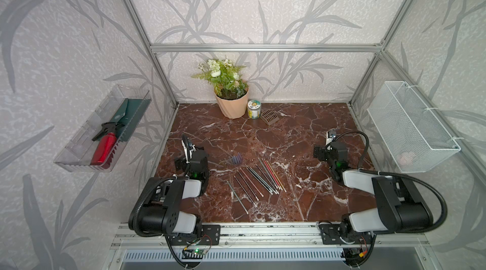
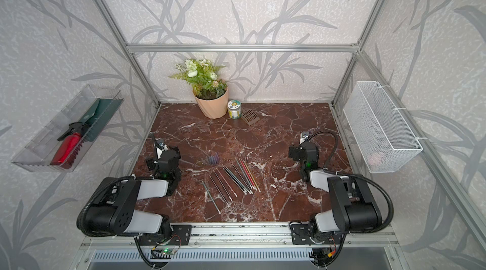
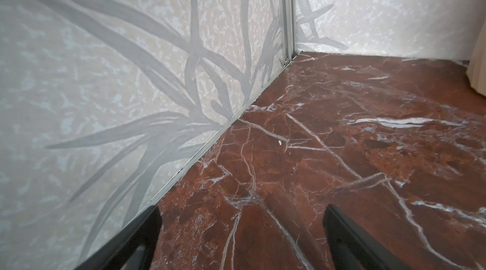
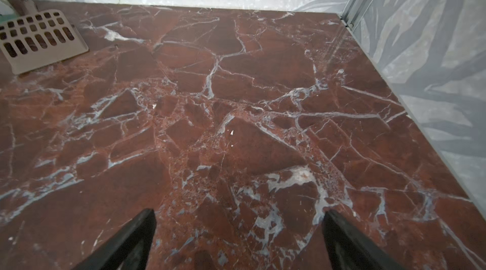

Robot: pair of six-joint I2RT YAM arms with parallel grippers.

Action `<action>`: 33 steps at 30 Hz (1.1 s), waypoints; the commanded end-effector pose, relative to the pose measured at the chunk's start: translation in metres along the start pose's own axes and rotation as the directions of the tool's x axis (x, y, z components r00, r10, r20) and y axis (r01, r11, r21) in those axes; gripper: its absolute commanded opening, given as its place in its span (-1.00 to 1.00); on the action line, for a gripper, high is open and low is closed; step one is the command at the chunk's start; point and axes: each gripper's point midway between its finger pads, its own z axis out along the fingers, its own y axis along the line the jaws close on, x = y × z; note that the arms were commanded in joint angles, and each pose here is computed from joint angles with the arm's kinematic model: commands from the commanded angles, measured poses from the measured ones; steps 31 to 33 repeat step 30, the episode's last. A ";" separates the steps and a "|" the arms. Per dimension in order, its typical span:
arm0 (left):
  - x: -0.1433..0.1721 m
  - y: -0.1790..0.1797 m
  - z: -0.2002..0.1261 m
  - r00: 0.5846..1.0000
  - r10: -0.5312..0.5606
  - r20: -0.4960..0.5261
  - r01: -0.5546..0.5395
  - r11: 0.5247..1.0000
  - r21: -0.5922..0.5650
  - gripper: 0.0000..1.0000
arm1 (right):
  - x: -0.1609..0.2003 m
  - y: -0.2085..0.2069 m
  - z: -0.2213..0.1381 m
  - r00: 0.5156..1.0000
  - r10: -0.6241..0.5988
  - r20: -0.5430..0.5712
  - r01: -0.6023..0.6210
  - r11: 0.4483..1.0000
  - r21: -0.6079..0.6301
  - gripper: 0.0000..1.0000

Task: Remove the protective cover of the pencils
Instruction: Reset both arms

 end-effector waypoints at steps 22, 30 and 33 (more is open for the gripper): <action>0.004 -0.054 0.015 0.994 -0.109 -0.029 0.112 0.945 0.309 0.99 | -0.035 0.029 0.000 0.978 -0.073 0.197 0.102 0.985 -0.139 0.98; 0.001 -0.065 0.022 0.997 -0.063 -0.042 0.074 0.942 0.328 0.98 | -0.035 0.029 0.001 0.978 -0.074 0.193 0.101 0.985 -0.139 0.98; 0.001 -0.065 0.022 0.997 -0.063 -0.042 0.074 0.942 0.328 0.98 | -0.035 0.029 0.001 0.978 -0.074 0.193 0.101 0.985 -0.139 0.98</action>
